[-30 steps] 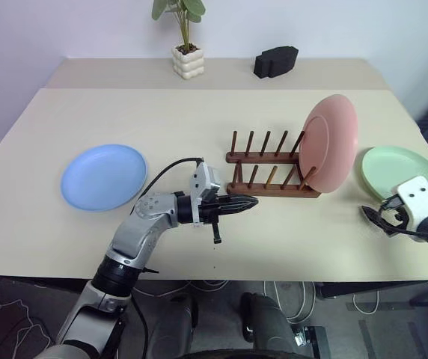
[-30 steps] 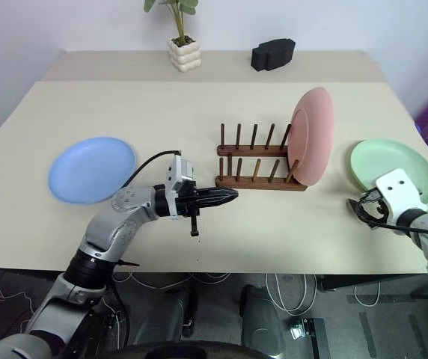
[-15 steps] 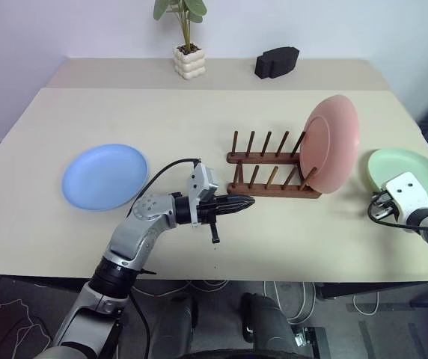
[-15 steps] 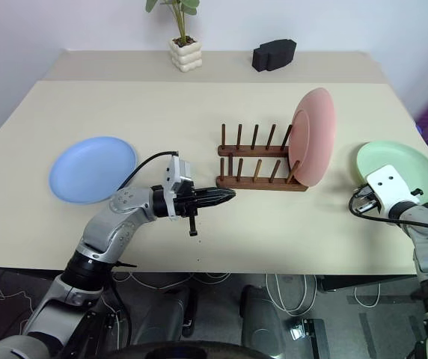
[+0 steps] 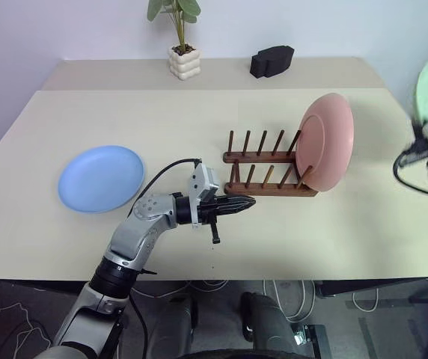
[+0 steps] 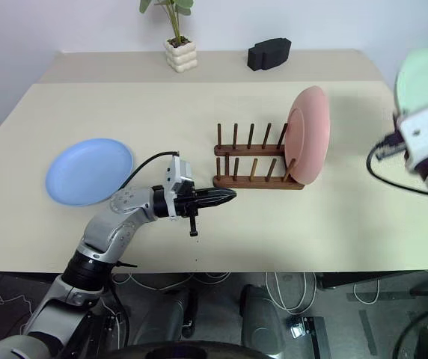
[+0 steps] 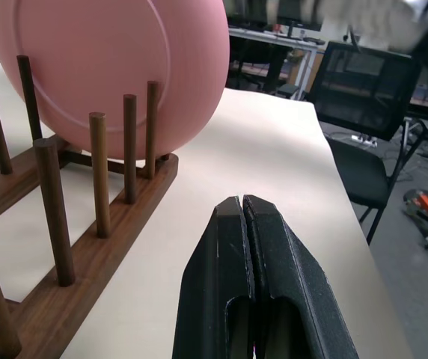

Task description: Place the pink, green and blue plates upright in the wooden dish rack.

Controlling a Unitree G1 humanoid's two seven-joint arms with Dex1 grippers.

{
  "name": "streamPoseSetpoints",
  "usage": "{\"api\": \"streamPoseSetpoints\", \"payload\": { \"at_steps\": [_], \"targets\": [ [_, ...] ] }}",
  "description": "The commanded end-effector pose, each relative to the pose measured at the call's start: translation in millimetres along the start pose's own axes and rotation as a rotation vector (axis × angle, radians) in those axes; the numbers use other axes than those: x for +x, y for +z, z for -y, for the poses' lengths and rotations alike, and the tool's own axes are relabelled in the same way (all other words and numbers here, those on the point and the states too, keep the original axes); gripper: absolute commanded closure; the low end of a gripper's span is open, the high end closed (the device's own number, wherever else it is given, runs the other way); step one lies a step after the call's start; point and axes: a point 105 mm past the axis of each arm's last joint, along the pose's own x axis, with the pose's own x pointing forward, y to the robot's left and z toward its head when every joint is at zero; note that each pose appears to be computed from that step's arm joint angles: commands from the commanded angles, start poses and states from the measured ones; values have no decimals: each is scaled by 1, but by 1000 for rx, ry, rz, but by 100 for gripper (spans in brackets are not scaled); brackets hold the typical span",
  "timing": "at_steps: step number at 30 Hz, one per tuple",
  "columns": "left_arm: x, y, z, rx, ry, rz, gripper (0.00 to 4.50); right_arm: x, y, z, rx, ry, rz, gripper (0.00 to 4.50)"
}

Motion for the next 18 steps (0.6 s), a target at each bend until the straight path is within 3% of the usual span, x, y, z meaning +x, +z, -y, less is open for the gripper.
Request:
{"api": "streamPoseSetpoints", "payload": {
  "at_steps": [1,4,7,9,14,18],
  "targets": [
    [3,11,2,40,-17,26,450,4,78,17,-22,-11,260,448],
    [3,12,2,40,-13,30,450,0,132,2,192,120,469,448],
    [4,12,2,39,-8,33,450,-10,162,-13,381,259,574,448],
    [3,13,3,37,-4,35,450,-21,183,-17,623,355,684,448],
    [2,12,1,40,4,35,450,-37,190,-43,976,554,712,448],
    [2,11,2,39,3,33,450,-28,171,-58,1276,525,628,448]
  ]
}}
